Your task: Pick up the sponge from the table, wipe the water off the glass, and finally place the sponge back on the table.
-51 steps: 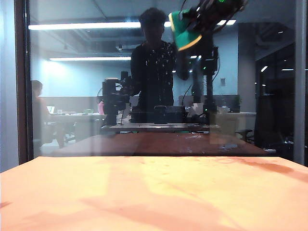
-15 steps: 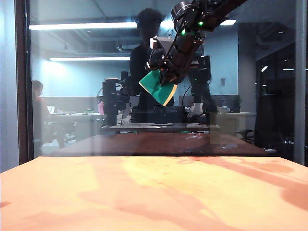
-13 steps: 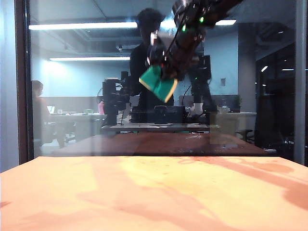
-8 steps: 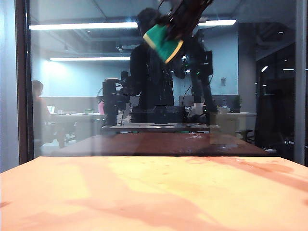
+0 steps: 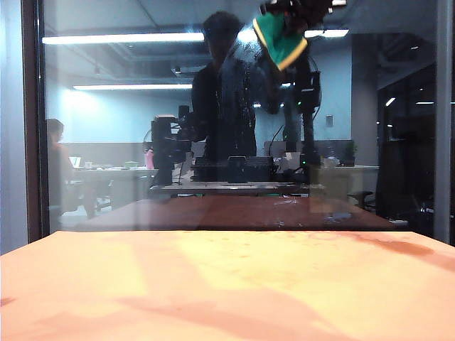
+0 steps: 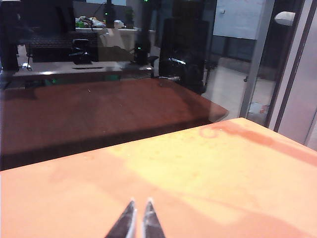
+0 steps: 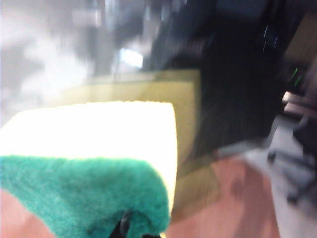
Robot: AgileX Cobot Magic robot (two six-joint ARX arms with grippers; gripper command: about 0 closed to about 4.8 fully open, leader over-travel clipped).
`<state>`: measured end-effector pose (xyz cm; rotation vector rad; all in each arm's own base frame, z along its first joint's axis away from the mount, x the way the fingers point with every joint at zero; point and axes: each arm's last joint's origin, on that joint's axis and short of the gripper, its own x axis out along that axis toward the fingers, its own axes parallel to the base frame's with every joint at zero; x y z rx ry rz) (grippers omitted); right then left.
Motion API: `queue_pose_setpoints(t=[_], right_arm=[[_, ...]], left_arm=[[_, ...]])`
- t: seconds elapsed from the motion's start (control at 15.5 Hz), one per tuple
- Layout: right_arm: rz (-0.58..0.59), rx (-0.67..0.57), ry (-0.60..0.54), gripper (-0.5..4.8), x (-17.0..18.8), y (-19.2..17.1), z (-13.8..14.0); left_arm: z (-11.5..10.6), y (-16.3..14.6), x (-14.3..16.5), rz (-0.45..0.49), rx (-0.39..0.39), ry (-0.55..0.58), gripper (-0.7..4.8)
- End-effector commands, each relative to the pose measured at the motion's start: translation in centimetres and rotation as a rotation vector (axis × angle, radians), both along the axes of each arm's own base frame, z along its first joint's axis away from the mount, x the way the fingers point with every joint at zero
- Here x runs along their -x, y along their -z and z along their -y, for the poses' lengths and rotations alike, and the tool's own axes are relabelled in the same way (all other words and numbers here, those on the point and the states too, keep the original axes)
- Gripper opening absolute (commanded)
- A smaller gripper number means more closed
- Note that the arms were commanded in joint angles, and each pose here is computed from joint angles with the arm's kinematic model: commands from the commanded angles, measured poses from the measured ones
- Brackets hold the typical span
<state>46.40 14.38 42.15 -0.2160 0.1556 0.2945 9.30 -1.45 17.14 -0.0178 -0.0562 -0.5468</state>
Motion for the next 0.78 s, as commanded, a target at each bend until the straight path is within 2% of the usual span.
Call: queue_pose_setpoints(t=[0.06, 0.45, 0.58, 0.78], right_arm=[[-0.085, 0.047, -0.001, -0.07, -0.6, 1.8, 0.0], [-0.326, 0.123, -0.007, -0.07, -1.8, 6.8, -0.4], [-0.334, 0.124, -0.01, -0.07, -1.8, 7.0, -0.5], [-0.274, 0.099, -0.03, -0.07, -1.1, 5.2, -0.4]], left_arm=[[0.0, -0.2, 0.0, 0.018, -0.003, -0.001, 0.25], [0.0, -0.2, 0.0, 0.018, -0.003, -0.001, 0.25], [0.0, -0.2, 0.0, 0.018, -0.003, -0.001, 0.25], [0.0, -0.2, 0.0, 0.018, -0.003, -0.001, 0.25]])
